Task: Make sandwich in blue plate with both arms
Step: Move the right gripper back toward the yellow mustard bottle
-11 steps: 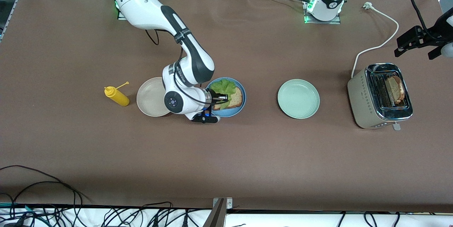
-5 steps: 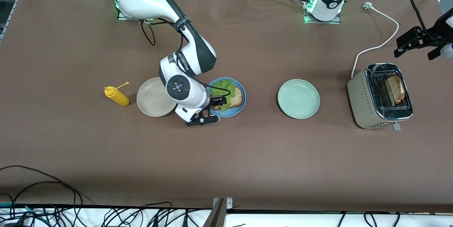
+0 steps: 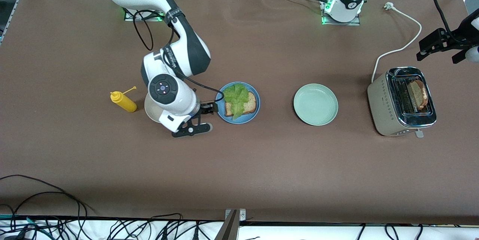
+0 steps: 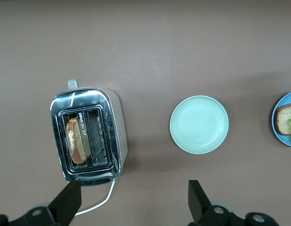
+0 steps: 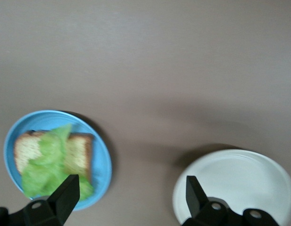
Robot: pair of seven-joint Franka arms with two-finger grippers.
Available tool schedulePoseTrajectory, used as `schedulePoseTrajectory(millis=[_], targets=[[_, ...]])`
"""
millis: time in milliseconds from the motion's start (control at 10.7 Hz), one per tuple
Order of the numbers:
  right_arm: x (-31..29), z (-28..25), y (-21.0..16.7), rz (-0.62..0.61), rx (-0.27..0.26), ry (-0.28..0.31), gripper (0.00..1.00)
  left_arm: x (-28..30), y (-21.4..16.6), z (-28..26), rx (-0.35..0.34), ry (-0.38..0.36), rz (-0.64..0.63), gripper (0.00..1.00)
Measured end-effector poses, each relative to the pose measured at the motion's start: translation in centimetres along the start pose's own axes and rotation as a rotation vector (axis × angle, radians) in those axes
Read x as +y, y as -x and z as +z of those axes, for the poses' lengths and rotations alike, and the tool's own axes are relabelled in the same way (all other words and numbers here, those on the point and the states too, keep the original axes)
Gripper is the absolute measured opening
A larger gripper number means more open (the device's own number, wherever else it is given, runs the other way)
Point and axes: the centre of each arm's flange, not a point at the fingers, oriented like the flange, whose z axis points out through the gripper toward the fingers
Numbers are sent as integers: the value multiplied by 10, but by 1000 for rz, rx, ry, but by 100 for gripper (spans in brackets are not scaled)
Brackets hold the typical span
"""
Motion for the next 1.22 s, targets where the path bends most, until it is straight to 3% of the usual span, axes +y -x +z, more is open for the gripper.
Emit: schedulePoseTrajectory(millis=[281,469,750,1219], targets=[[71,-35,2,-104,-68,68,100,0,-2,3,-3,0,0,100],[115,-44,7,-113,-114,75,100,1,-4,5,-4,8,1,100],[199,-56,30,-174,-149,14,100,1,-4,5,-3,10,1,100],[350,-48,96,-344,-121,-115,100,0,-5,6,-3,10,-1,100]])
